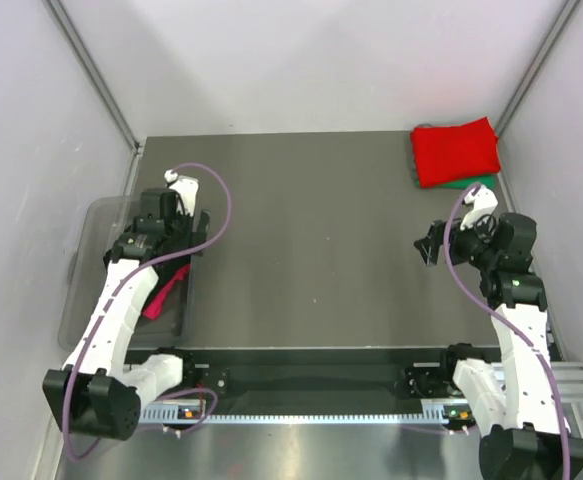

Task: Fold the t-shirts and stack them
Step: Grab the tshirt from the pile

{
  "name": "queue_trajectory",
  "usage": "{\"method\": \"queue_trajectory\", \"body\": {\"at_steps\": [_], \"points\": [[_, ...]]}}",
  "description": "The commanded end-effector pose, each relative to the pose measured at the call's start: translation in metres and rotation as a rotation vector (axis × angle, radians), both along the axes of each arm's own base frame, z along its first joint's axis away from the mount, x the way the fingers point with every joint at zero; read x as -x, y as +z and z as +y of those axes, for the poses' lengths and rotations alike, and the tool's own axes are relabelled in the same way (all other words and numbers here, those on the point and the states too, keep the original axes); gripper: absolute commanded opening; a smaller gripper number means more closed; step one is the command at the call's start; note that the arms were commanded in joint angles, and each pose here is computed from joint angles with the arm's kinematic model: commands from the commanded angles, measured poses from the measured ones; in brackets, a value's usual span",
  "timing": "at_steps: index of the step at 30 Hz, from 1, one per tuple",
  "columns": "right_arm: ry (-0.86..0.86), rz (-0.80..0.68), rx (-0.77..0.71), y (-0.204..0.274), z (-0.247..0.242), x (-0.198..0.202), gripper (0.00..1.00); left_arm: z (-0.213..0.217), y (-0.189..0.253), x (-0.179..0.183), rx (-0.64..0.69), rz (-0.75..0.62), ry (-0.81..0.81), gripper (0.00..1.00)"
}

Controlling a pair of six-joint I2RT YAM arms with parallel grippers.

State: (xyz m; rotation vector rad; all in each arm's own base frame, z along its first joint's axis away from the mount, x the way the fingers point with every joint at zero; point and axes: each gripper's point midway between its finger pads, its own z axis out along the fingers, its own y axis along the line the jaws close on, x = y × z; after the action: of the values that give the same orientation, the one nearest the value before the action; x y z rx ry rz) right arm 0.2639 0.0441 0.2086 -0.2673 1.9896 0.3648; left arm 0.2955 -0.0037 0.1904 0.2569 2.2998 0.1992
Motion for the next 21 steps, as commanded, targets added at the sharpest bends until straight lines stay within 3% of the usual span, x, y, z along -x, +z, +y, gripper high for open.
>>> {"method": "queue_trajectory", "body": {"at_steps": [1,11,21], "points": [[-0.004,-0.053,0.009,0.02,-0.002,-0.006,1.0,0.016,0.013,-0.013,-0.03,-0.062,0.015,0.93],[0.065,-0.066,0.009,0.014,0.007,-0.003,1.0,0.057,-0.042,-0.012,-0.051,0.096,0.054,0.74],[0.084,-0.069,0.011,0.011,0.009,-0.001,1.0,0.055,-0.09,-0.008,0.004,0.226,0.031,0.58]]}}
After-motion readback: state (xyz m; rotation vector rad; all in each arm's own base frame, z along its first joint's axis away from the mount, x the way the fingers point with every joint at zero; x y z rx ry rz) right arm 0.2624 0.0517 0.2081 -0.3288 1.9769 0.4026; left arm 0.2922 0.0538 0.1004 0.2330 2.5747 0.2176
